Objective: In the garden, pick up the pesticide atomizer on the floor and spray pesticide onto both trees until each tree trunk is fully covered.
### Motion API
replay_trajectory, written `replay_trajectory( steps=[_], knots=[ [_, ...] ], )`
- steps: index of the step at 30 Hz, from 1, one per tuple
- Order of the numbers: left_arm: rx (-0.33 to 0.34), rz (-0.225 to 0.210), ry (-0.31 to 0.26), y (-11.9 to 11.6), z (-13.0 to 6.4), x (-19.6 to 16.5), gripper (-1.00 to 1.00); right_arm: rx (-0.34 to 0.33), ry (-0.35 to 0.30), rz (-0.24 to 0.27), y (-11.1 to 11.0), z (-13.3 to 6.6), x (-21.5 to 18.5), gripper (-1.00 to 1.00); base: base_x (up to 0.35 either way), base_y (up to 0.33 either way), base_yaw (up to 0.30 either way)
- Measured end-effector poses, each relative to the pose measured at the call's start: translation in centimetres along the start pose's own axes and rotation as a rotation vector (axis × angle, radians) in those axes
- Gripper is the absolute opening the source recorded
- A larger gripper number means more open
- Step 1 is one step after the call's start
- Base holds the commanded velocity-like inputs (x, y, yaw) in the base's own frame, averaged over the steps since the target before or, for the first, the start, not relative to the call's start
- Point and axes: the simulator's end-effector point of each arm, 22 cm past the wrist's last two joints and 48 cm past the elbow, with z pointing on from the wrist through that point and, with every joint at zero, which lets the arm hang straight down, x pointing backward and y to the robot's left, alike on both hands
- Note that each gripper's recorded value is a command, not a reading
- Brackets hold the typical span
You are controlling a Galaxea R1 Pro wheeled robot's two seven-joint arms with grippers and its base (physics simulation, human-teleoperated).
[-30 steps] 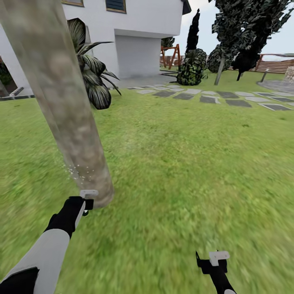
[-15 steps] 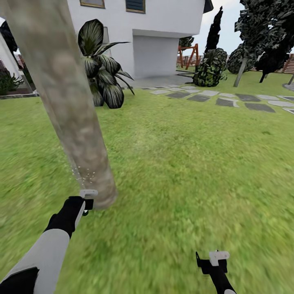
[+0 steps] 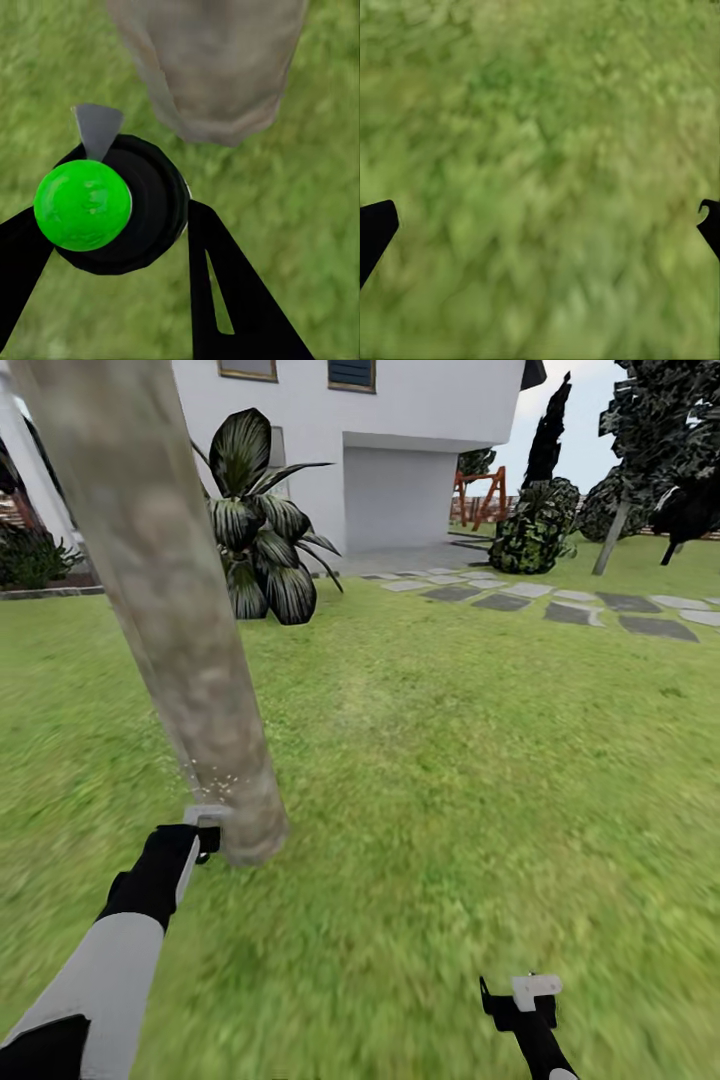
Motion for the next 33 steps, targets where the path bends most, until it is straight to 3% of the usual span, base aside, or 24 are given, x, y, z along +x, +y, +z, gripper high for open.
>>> replay_trajectory(
  steps=[7,13,19,33],
  knots=[
    [0.011,-0.012,0.005,-0.6,-0.8,-2.3,-1.0,0.0,0.0,0.0,0.0,0.0,0.0,1.0,0.0,0.0,0.274],
    [-0.058,-0.004,-0.001,3.9,-0.6,-3.0,-1.0,0.0,0.0,0.0,0.0,0.0,0.0,1.0,0.0,0.0,0.274],
    [0.006,-0.008,-0.005,-0.6,-1.0,-3.2,-1.0,0.001,-0.002,0.0,0.0,0.0,-0.1,1.0,0.059,-0.04,0.115],
    [0.01,-0.008,-0.004,-0.9,-1.0,-3.2,-1.0,-0.001,-0.001,-0.002,0.0,0.0,0.0,1.0,0.103,-0.236,0.001]
  ],
)
